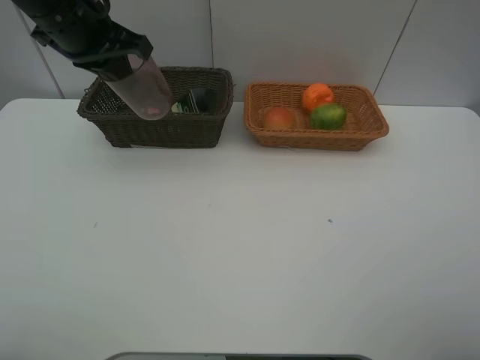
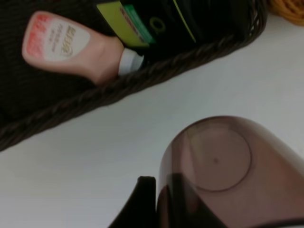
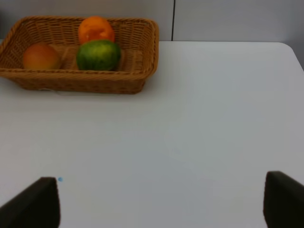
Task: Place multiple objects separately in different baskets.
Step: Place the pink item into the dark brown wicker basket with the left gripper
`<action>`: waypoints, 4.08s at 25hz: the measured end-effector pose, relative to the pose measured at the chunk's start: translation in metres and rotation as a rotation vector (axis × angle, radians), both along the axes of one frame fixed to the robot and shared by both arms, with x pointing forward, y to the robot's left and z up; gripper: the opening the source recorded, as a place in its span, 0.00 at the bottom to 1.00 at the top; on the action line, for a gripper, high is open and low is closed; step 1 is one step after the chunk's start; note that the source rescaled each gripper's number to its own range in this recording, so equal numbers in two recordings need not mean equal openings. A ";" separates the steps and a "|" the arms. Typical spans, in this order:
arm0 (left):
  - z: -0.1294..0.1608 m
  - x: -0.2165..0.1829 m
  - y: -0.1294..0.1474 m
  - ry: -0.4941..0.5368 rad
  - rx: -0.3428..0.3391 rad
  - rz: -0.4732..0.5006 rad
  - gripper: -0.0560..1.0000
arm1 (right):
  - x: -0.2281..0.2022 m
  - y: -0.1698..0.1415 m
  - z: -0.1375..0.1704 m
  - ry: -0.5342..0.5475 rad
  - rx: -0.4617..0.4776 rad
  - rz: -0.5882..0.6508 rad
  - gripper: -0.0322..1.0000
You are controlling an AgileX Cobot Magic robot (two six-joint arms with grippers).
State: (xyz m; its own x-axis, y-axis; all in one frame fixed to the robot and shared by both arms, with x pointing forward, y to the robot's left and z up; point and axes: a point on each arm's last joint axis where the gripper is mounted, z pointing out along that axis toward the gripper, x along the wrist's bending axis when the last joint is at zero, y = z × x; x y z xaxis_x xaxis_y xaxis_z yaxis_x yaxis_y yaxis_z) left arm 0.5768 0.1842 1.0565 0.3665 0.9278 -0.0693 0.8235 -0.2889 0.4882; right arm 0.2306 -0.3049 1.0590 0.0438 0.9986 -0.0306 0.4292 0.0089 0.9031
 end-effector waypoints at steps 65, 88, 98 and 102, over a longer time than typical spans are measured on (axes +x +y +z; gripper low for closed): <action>-0.076 0.122 0.030 -0.058 0.078 0.280 0.05 | 0.000 0.000 0.000 0.000 0.000 0.000 0.85; -0.100 0.131 0.028 -0.075 0.069 0.272 0.06 | 0.000 0.000 0.000 0.000 0.000 0.000 0.85; -0.100 0.131 0.028 -0.066 0.076 0.268 0.96 | 0.000 0.000 0.000 0.000 0.000 0.000 0.85; -0.097 0.129 0.028 -0.056 0.076 0.276 1.00 | 0.000 0.000 0.000 0.000 0.000 0.000 0.85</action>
State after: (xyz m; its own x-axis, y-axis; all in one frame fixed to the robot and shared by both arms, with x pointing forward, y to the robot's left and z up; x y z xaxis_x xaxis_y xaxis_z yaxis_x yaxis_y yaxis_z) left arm 0.7054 0.2126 0.9599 0.1005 0.9948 0.0179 0.8482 -0.0950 0.5210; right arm 0.2306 -0.3049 1.0590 0.0438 0.9986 -0.0306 0.4292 0.0089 0.9031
